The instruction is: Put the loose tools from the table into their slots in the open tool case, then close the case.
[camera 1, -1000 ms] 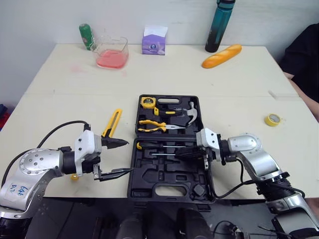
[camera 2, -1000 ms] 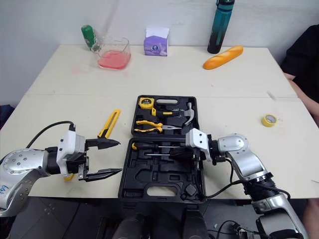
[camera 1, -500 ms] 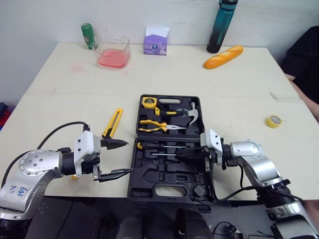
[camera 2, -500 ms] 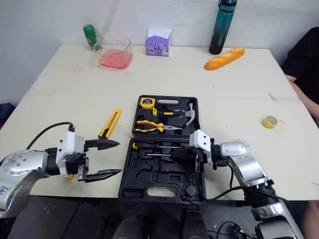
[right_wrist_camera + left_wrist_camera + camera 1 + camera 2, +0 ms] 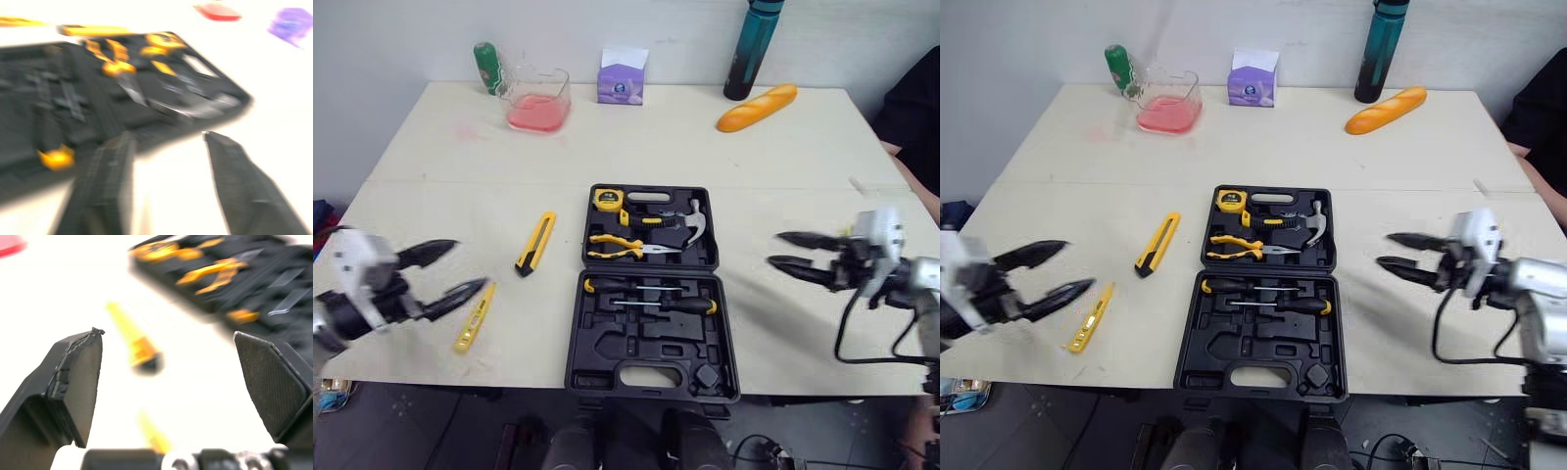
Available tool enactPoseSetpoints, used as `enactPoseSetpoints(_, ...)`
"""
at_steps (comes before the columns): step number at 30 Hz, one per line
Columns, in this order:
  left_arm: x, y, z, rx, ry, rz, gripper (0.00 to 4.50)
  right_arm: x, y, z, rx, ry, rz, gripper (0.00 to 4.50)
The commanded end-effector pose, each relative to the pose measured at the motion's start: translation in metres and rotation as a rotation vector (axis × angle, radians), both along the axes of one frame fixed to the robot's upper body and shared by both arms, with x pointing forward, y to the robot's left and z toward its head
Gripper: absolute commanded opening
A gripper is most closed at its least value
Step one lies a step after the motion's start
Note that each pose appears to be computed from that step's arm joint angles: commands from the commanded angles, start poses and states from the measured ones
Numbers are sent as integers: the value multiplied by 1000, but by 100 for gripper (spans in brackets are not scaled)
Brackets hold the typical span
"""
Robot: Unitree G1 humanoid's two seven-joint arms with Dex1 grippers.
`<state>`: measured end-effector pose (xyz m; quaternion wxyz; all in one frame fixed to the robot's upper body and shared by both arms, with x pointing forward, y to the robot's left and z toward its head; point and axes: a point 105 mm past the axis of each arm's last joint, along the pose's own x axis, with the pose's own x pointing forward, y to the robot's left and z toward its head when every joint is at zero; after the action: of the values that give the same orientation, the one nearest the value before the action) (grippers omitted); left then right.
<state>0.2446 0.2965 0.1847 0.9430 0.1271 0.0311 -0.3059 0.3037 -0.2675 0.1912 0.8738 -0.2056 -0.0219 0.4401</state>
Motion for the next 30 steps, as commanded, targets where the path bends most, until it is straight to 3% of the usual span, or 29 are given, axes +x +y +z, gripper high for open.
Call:
enactPoseSetpoints(1, -14, 45, 12, 58, -52, 168, 450, -5, -70, 12, -88, -37, -233, 448)
enactPoseSetpoints(6, -33, 101, 11, 95, -61, 377, 450, -12, -128, 19, -3, -56, -483, 448)
enactPoseSetpoints(11, -57, 156, -3, 95, -34, 640, 450, -27, -177, 17, -80, -48, -722, 448)
enactPoseSetpoints(22, -60, 158, -9, 114, -28, 638, 450, -21, -180, 7, -142, -17, -754, 448)
enactPoseSetpoints(30, -55, 145, -9, 116, -35, 565, 450, 3, -133, 17, -24, -62, -524, 448)
